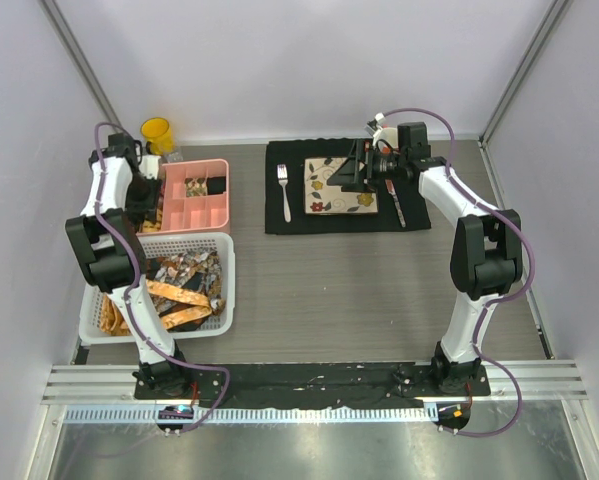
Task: Roll the ties
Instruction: Reset both arms
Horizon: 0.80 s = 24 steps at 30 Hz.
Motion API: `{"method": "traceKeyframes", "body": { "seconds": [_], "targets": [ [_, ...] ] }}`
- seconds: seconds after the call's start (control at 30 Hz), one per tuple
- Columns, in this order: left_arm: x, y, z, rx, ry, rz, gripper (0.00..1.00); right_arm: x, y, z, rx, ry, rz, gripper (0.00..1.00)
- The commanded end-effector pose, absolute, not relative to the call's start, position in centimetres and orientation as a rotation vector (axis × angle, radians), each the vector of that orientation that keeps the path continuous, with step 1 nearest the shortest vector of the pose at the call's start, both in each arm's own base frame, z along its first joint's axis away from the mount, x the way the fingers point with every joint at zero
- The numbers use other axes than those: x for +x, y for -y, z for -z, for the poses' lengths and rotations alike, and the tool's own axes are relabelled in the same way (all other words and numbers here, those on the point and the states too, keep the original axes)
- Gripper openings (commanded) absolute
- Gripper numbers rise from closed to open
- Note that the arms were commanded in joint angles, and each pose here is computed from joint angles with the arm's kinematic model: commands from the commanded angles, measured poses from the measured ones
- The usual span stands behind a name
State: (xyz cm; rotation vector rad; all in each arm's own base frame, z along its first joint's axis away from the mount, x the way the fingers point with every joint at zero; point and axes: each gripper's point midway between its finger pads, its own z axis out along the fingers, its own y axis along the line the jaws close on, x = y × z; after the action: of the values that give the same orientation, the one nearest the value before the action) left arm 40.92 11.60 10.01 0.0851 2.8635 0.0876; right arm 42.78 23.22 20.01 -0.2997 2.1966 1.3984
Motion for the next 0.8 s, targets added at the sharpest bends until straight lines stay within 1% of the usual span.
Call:
{"method": "traceKeyframes", "body": {
  "seconds": [0.0,0.07,0.1,0.13,0.2,0.3,0.43,0.6,0.63,0.67,0.7,0.77],
  "targets": [
    [41.2,-12.8,-10.6,0.074,-2.832,-0.164,0.42,43.1,-23.1,-22.0,-0.356,-2.137,-1.394,0.99],
    [41.4,-12.6,-10.2,0.075,-2.833,-0.139,0.48,43.1,-23.0,-21.9,-0.349,-2.14,-1.394,1.0],
    [41.4,-12.7,-10.2,0.075,-2.834,-0.14,0.54,43.1,-23.1,-21.8,-0.35,-2.142,-1.394,0.99],
    [41.6,-12.0,-10.1,0.088,-2.828,-0.084,0.56,43.1,-23.1,-21.9,-0.351,-2.141,-1.394,0.99],
    [42.0,-11.9,-10.2,0.086,-2.819,-0.076,0.59,43.2,-23.0,-21.9,-0.35,-2.141,-1.397,1.0],
    [42.7,-11.8,-11.3,0.076,-2.795,-0.063,0.6,43.2,-23.0,-22.1,-0.355,-2.136,-1.393,0.99],
    [44.7,-11.1,-15.3,0.066,-2.673,-0.04,0.64,43.2,-22.5,-22.6,-0.357,-2.126,-1.383,0.99],
    [46.8,-9.3,-21.3,0.151,-2.512,-0.11,0.74,43.7,-21.7,-23.2,-0.372,-2.115,-1.344,0.99],
    [47.1,-8.9,-22.1,0.171,-2.489,-0.119,0.87,43.8,-21.5,-23.3,-0.374,-2.114,-1.333,1.0],
    [47.5,-8.1,-23.0,0.204,-2.465,-0.125,0.96,44.1,-21.1,-23.5,-0.38,-2.116,-1.305,0.99],
    [48.1,-7.7,-24.7,0.216,-2.418,-0.134,1.0,44.2,-20.9,-23.6,-0.385,-2.117,-1.285,0.99],
    [48.7,-6.2,-26.5,0.267,-2.369,-0.133,1.0,44.7,-20.0,-24.0,-0.401,-2.115,-1.23,0.99]
  ]
}}
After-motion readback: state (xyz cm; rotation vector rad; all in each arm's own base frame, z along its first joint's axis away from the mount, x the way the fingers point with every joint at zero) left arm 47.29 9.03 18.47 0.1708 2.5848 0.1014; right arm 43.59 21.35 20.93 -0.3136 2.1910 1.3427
